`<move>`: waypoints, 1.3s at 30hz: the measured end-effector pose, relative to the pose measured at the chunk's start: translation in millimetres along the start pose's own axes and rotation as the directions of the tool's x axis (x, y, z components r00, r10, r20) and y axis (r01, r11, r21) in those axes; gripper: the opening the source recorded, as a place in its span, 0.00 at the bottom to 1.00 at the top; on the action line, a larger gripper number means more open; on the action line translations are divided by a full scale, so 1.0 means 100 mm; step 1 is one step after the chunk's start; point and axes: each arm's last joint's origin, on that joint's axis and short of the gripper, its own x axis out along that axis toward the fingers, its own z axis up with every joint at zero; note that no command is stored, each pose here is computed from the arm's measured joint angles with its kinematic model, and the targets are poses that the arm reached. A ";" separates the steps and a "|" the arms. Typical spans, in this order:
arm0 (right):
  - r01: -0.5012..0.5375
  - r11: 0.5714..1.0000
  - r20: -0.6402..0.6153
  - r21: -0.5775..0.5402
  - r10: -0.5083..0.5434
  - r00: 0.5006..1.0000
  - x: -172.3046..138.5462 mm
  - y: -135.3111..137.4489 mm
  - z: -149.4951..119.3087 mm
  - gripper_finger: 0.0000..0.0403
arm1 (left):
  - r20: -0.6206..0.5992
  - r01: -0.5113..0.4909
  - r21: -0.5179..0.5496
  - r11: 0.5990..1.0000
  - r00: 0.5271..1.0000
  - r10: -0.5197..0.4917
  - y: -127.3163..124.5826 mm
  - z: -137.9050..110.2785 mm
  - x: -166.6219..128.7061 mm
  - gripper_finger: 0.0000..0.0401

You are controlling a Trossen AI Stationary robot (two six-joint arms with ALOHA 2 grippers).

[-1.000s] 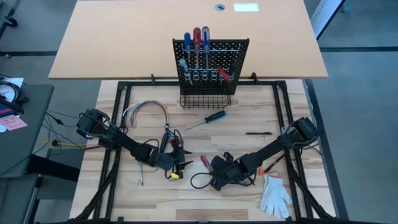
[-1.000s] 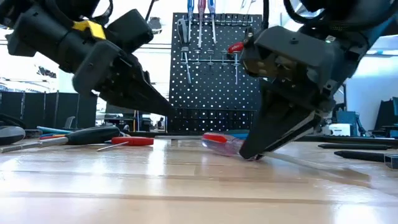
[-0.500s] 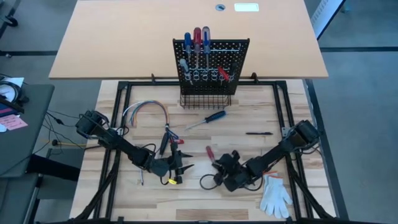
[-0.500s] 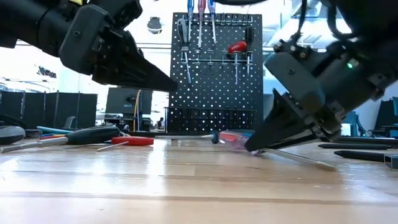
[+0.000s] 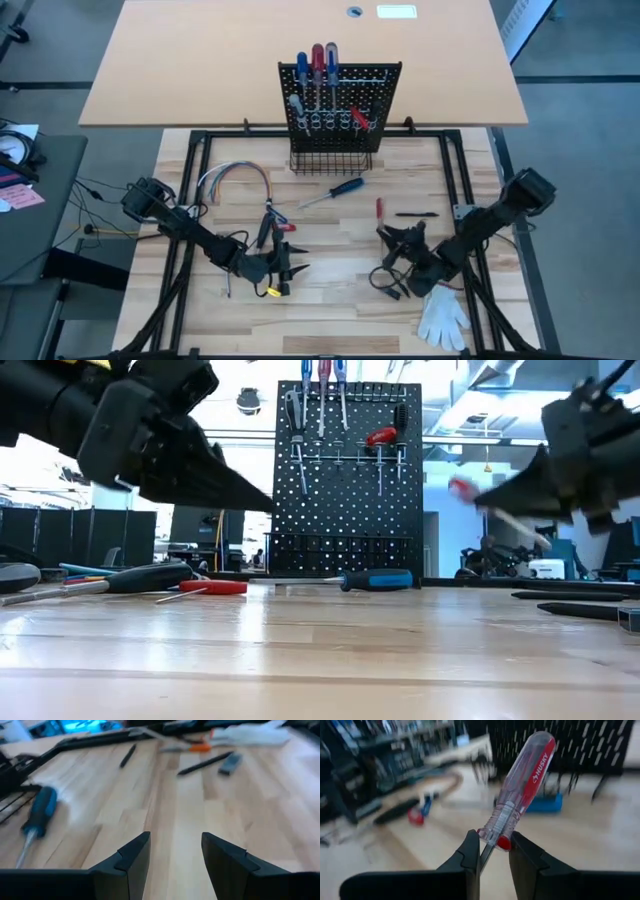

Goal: Hang tools onto peg board
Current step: Hang the red transparent screwdriver on the black peg board

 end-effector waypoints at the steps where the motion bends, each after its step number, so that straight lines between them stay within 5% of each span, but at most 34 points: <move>1: 0.004 1.000 0.011 -0.023 -0.004 1.000 0.02 0.02 0.03 0.17 | 0.018 0.013 -0.001 1.000 1.000 -0.013 0.02 0.02 0.02 0.43; 5: -0.019 0.987 0.017 -0.157 0.022 1.000 0.14 0.16 0.19 0.17 | 0.116 0.092 -0.006 0.996 0.989 -0.090 0.10 0.07 0.16 0.43; 9: -0.221 0.942 0.020 -0.252 0.233 0.972 0.29 0.34 0.41 0.17 | 0.173 0.173 0.018 0.985 0.970 -0.174 0.14 0.01 0.38 0.43; 12: -0.317 0.904 0.145 -0.288 0.368 0.918 0.36 0.40 0.61 0.17 | 0.186 0.173 0.072 0.982 0.965 -0.184 0.15 -0.03 0.55 0.43; 17: -0.338 0.870 0.315 -0.360 0.454 0.833 0.45 0.38 0.84 0.17 | 0.252 0.095 0.137 0.986 0.959 -0.128 0.24 0.18 0.81 0.43; 24: -0.363 0.863 0.388 -0.351 0.487 0.783 0.61 0.28 1.07 0.17 | 0.352 -0.042 0.165 0.985 0.936 -0.019 0.59 0.52 0.98 0.43; 32: -0.334 0.844 0.381 -0.419 0.497 0.780 0.68 0.25 1.11 0.17 | 0.426 0.020 0.043 0.999 0.904 -0.037 1.05 0.73 1.13 0.43; 39: -0.306 0.830 0.345 -0.467 0.490 0.801 0.73 0.23 1.08 0.17 | 0.450 0.164 0.078 0.983 0.874 -0.181 1.18 0.78 1.18 0.43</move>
